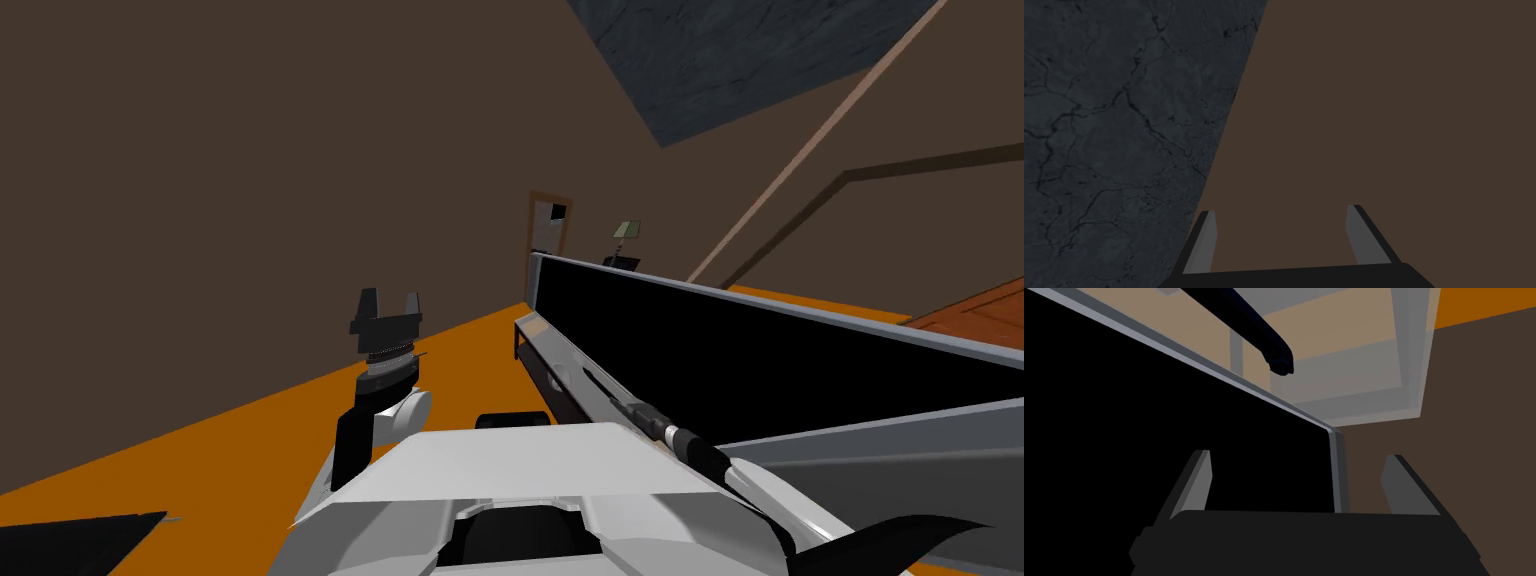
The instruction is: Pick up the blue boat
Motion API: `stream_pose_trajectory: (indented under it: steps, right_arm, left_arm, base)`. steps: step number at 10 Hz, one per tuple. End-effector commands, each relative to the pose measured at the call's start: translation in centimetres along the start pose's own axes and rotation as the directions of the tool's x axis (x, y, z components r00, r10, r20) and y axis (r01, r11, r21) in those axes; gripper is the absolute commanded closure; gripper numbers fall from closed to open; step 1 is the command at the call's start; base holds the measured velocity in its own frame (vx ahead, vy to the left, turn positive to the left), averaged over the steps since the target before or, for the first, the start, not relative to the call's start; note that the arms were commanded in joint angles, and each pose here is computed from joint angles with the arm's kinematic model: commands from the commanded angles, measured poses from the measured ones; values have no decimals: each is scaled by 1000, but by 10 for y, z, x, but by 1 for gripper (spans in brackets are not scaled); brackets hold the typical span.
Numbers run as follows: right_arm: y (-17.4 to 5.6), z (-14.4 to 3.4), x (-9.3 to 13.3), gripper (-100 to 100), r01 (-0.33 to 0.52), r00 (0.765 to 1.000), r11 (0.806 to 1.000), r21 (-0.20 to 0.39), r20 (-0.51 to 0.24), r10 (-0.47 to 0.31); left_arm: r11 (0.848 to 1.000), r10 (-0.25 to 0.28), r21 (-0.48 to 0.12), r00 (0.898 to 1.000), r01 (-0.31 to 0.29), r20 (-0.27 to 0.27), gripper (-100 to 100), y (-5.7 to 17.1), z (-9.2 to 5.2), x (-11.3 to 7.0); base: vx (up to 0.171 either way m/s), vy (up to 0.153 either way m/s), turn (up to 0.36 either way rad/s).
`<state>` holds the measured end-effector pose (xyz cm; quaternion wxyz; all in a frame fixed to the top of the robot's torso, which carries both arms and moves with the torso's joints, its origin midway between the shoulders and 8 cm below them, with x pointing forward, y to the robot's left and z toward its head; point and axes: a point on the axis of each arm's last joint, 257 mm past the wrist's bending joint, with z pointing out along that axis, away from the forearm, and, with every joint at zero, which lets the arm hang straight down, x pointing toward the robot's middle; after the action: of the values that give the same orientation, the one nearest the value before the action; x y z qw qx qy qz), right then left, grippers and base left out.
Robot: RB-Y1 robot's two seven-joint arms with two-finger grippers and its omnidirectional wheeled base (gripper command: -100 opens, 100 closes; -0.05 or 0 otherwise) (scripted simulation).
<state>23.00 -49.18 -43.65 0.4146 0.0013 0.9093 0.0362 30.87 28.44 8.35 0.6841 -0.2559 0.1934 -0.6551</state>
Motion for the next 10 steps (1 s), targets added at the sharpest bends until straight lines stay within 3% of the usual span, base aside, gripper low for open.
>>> stream_pose_trajectory:
  steps: [1,4,6,8,9,10]
  right_arm:
    - [-12,-3,18,-100,18,999,1000,20,-46,-17]
    - [-33,-20,65,-100,96,982,995,30,-166,-90]
    - [-43,-26,78,-100,88,978,995,52,-192,-76]
    - [-59,-50,125,-100,149,942,988,44,-311,-128]
    - [-66,-57,134,-100,144,937,988,60,-330,-116]
    - [-73,-72,159,-100,166,912,985,53,-389,-132]
  left_arm:
    - [1000,0,0,1000,0,0,0,0,0,0]
    - [1000,0,0,1000,0,0,0,0,0,0]
    - [1000,0,0,1000,0,0,0,0,0,0]
    - [1000,0,0,1000,0,0,0,0,0,0]
    - [1000,0,0,1000,0,0,0,0,0,0]
    - [1000,0,0,1000,0,0,0,0,0,0]
  base:
    - [63,-3,127]
    - [91,2,164]
    - [56,-2,50]
    - [98,-2,233]
    - [115,-11,109]
    - [104,16,161]
